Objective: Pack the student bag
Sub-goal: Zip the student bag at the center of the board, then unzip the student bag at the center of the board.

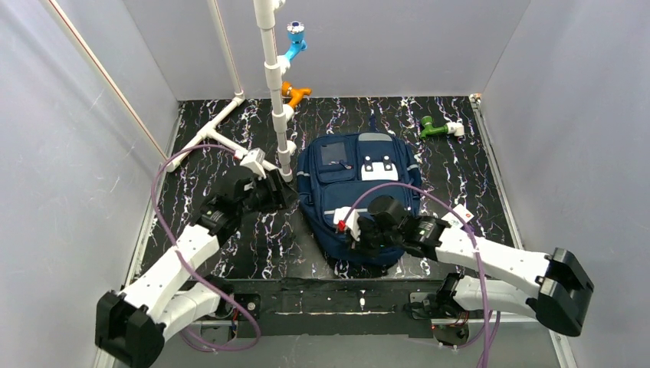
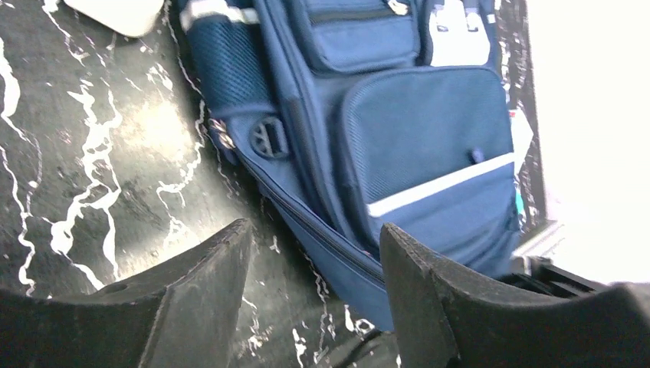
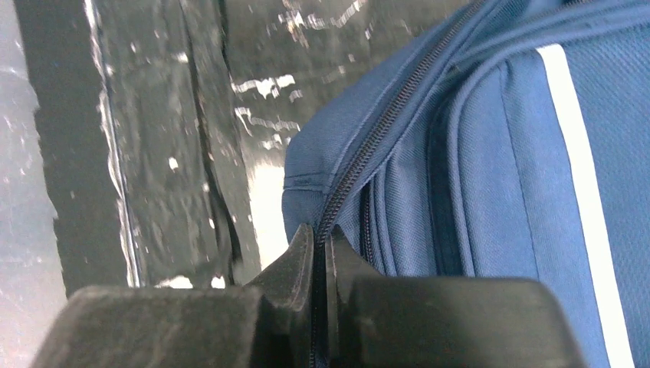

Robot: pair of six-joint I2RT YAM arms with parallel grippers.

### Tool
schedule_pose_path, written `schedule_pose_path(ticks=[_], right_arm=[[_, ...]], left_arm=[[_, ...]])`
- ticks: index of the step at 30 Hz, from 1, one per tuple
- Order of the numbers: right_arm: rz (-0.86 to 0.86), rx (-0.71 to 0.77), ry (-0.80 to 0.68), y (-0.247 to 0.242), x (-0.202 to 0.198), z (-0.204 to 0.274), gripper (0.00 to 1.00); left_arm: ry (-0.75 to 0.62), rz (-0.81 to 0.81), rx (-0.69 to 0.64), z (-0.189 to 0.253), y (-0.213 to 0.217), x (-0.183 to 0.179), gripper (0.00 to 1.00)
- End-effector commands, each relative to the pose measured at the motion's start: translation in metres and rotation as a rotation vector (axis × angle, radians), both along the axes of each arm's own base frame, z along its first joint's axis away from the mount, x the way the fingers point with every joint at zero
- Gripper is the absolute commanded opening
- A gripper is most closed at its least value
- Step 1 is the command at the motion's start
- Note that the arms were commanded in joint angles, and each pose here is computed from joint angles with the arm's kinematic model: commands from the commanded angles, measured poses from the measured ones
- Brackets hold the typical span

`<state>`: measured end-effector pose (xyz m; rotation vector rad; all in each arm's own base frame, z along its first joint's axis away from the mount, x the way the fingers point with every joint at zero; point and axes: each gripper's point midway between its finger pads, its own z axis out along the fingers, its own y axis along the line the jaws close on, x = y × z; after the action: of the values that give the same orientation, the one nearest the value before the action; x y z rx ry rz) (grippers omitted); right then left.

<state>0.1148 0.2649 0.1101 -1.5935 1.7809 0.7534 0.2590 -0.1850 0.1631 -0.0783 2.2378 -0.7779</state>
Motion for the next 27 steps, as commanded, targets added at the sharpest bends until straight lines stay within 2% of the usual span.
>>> schedule_pose_path(ticks=[1, 7, 13, 18, 21, 24, 27], right_arm=[[-0.007, 0.247, 0.051, 0.066, -0.009, 0.032, 0.11], [-0.094, 0.131, 0.124, 0.11, -0.007, 0.0, 0.11], [-0.116, 0.069, 0.16, 0.133, -0.005, -0.014, 0.13], [-0.196, 0.021, 0.155, 0.141, 0.009, -0.015, 0.32], [-0.18, -0.039, 0.169, 0.139, 0.007, -0.021, 0.39], [-0.17, -0.035, 0.161, 0.138, 0.006, -0.012, 0.46], [-0.208, -0.018, 0.114, 0.132, 0.015, 0.006, 0.61]], left_arm=[[0.06, -0.069, -0.074, 0.001, -0.003, -0.037, 0.62], [0.081, -0.09, -0.217, 0.014, -0.013, -0.058, 0.64], [0.058, -0.07, -0.212, 0.017, -0.005, -0.064, 0.64], [0.042, -0.071, -0.193, 0.025, -0.002, -0.065, 0.64], [0.037, -0.072, -0.176, 0.028, 0.001, -0.066, 0.65], [0.034, -0.07, -0.186, 0.029, 0.001, -0.067, 0.65], [0.037, -0.079, -0.201, 0.03, -0.001, -0.069, 0.66]])
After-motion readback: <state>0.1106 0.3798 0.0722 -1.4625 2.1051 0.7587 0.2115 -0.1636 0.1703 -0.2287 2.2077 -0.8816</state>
